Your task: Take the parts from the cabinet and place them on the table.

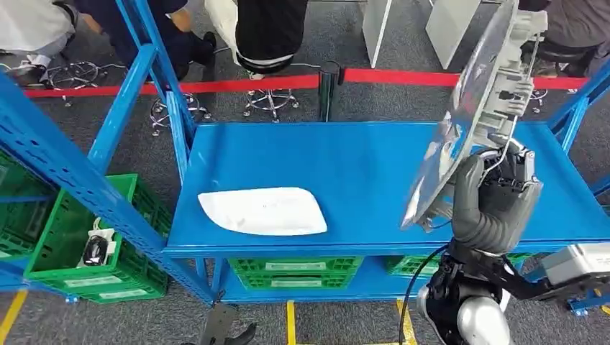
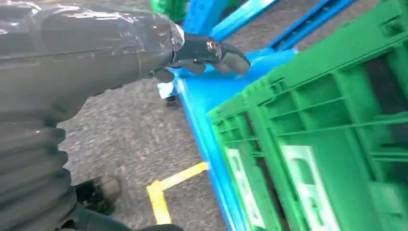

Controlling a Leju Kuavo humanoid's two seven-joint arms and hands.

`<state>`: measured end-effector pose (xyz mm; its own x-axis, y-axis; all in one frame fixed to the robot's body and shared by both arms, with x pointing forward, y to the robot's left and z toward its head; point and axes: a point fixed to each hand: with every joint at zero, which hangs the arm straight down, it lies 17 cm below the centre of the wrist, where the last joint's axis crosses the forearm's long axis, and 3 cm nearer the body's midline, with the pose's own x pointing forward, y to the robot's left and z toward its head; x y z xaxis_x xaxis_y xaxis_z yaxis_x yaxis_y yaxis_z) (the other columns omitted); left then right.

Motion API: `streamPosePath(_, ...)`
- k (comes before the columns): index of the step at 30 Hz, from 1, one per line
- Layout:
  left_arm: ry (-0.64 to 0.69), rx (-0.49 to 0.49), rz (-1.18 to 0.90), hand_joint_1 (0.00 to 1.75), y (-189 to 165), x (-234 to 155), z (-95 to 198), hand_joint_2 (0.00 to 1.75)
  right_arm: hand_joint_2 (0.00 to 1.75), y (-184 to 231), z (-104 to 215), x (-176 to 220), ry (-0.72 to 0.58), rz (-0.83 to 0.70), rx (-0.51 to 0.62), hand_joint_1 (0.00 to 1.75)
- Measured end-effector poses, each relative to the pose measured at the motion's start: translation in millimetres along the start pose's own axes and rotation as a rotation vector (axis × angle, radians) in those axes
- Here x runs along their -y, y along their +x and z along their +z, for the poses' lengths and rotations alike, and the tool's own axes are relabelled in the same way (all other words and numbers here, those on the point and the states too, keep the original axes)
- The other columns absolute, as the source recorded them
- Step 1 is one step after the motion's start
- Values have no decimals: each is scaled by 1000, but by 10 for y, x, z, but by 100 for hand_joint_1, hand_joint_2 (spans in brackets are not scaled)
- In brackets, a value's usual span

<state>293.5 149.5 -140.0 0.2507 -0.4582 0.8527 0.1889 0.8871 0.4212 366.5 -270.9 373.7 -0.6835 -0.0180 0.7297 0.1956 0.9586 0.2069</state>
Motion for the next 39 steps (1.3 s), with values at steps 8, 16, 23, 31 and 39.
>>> streamPosePath(8, 22, -61, -7, 0, -284, -115, 127, 175, 175, 5, 24, 102, -25, 17, 0, 164)
streamPosePath(16, -6, -110, -2, 0, -415, -97, 164, 175, 175, -5, 2, 188, -45, 33, -23, 164)
streamPosePath(23, -128, -153, -100, 0, -501, 118, 215, 175, 175, -73, -68, 214, -58, -7, -56, 164)
streamPosePath(31, -221, -369, -104, 0, -1018, 254, 576, 175, 175, -129, -163, 136, -49, -15, -54, 164)
streamPosePath(39, -201, -573, -56, 0, -1521, 11, 816, 175, 175, -126, -184, 96, -44, -3, -48, 164)
